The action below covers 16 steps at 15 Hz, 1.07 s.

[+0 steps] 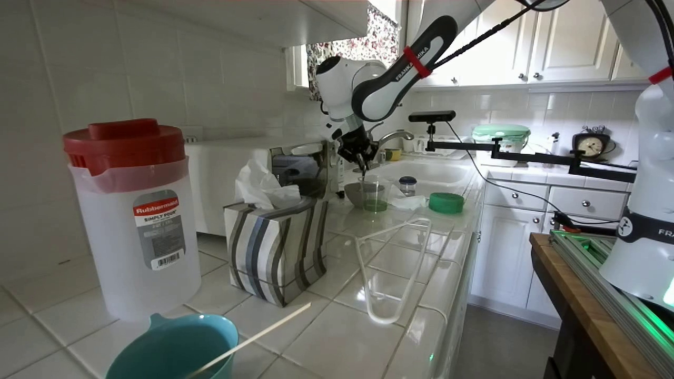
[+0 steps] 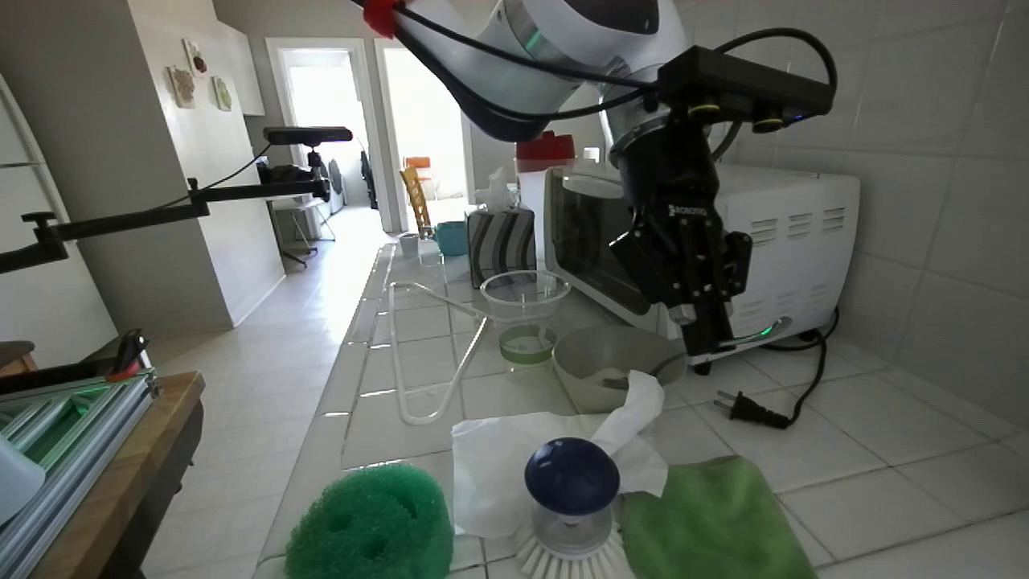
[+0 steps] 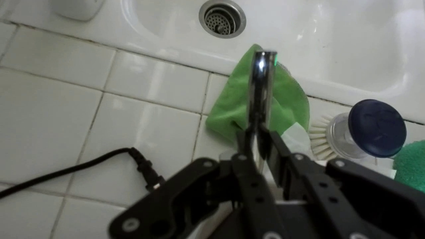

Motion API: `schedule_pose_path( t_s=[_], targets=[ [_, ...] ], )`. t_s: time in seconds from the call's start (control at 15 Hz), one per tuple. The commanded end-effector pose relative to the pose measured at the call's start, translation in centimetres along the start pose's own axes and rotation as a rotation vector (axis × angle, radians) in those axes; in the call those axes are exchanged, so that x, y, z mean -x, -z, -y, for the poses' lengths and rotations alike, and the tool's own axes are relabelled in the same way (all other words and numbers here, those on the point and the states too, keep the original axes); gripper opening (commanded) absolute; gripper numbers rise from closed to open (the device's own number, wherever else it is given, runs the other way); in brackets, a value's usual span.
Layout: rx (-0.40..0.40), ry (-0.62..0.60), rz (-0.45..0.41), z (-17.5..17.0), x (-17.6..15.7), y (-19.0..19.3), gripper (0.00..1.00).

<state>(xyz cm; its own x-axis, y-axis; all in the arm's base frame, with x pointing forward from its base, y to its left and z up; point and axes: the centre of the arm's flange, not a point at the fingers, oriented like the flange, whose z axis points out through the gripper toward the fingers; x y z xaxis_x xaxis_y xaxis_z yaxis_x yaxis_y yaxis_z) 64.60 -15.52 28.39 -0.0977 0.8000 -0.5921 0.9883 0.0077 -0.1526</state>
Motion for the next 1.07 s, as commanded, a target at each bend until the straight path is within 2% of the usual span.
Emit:
schedule_pose_path(
  t_s=[0.0, 0.47, 1.0],
  targets=[
    [0.015, -0.005, -0.066, 0.01, 0.07, 0.01, 0.05],
    [0.042, -0.047, -0.134, -0.01, 0.15, 0.02, 0.05],
    [0.068, -0.076, -0.171, 0.90, 0.45, -0.13, 0.05]
  ],
)
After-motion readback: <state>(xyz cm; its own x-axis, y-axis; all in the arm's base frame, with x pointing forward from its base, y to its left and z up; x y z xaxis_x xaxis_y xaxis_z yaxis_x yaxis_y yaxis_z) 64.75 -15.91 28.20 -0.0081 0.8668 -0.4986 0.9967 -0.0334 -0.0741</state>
